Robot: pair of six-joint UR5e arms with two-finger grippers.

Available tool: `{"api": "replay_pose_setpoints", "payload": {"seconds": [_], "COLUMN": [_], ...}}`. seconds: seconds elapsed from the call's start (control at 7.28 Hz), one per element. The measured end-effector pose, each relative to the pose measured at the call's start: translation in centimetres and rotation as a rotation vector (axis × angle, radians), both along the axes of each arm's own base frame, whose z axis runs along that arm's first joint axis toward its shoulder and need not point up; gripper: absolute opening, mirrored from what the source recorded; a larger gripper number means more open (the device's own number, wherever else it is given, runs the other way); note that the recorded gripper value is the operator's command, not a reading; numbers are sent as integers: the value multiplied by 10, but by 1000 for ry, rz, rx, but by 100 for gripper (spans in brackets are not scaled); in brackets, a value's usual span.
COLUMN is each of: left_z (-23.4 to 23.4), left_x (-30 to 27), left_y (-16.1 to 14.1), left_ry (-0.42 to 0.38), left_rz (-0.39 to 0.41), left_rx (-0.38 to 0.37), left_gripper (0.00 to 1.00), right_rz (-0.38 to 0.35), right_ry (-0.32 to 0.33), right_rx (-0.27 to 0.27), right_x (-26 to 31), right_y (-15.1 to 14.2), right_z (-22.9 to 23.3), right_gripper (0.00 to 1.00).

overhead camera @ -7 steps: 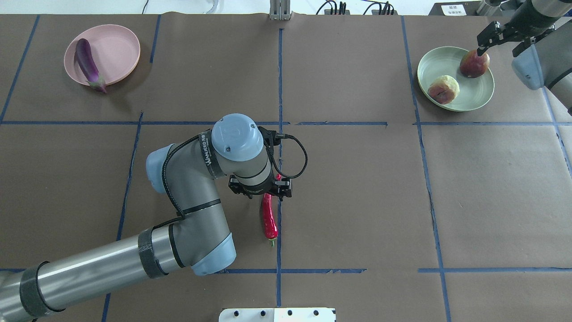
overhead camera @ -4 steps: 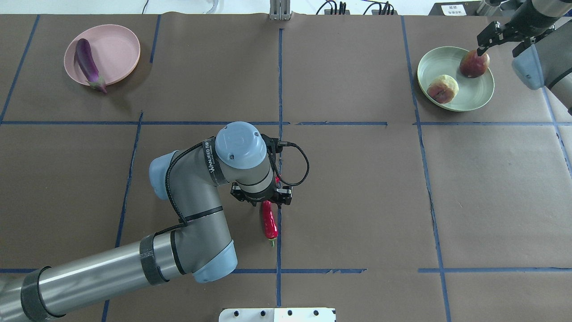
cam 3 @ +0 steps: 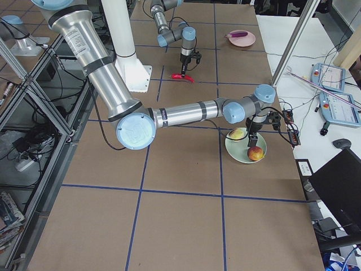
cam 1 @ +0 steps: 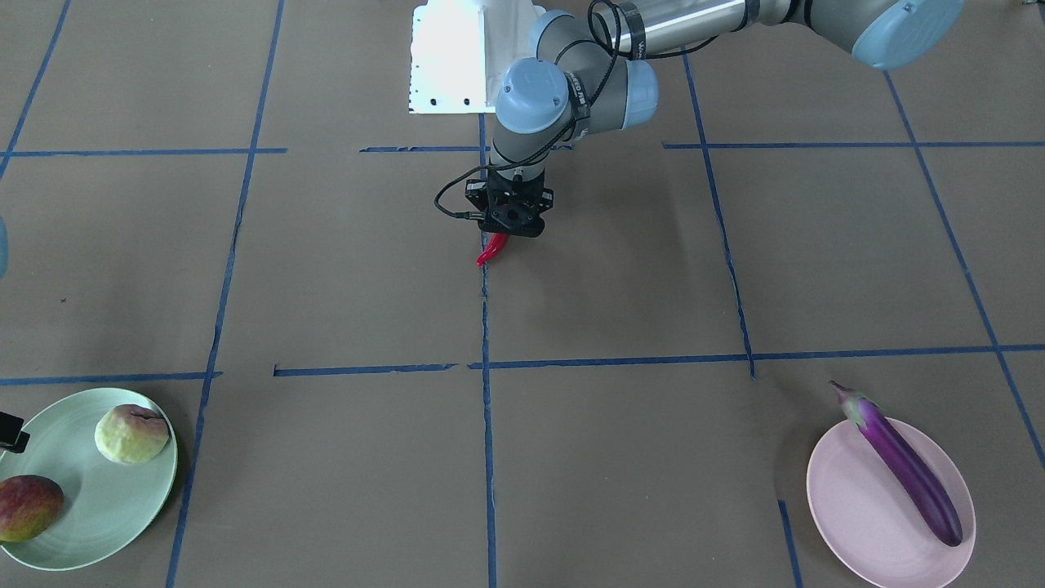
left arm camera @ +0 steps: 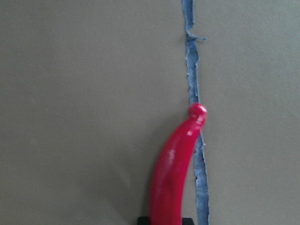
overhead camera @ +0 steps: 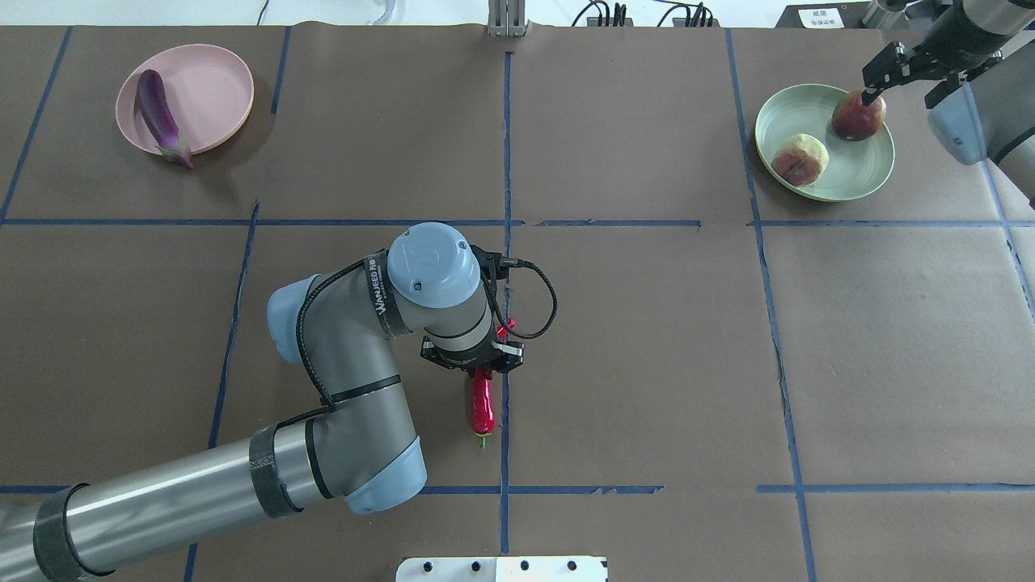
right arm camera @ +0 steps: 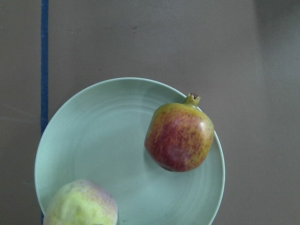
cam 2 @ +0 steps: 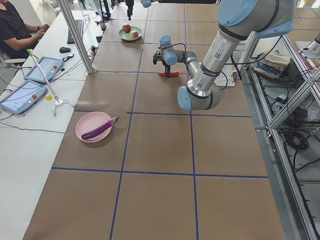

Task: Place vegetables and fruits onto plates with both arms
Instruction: 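Lower the left gripper onto the red chili pepper and grasp it, then carry the chili pepper with the left gripper onto the pink plate and release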

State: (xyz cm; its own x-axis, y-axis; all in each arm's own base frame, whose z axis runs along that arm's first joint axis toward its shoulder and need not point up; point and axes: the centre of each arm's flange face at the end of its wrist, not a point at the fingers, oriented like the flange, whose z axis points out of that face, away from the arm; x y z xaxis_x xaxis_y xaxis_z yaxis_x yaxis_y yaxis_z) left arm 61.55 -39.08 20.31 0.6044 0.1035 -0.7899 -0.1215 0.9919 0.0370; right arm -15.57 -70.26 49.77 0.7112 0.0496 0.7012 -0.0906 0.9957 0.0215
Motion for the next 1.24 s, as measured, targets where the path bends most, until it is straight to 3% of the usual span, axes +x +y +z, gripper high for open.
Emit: {"api": "replay_pose_setpoints", "payload": {"seconds": [0.14,0.41,0.82,1.24], "left_z": [-17,-18,51,176], "left_x": [-23,-102,-236,-308], "left_y": [-7,-55,-198,-329], "left_ry": [25,46,-42,-171], "left_rz": [-29,-219,-551,-692], "left_rx": [5,-82,-205,-279], "left_gripper": [0,0,0,0], "right_rz": [-4,0,-4,-6], "right_ry": [-12,-27,-58,-59], "right_rx": [0,12,12,-2], "right_x": [0,7,13,17], "right_y": [3,13,35,47], "right_z": [-1,-6,-5,7], "right_gripper": [100,100,100,100]}}
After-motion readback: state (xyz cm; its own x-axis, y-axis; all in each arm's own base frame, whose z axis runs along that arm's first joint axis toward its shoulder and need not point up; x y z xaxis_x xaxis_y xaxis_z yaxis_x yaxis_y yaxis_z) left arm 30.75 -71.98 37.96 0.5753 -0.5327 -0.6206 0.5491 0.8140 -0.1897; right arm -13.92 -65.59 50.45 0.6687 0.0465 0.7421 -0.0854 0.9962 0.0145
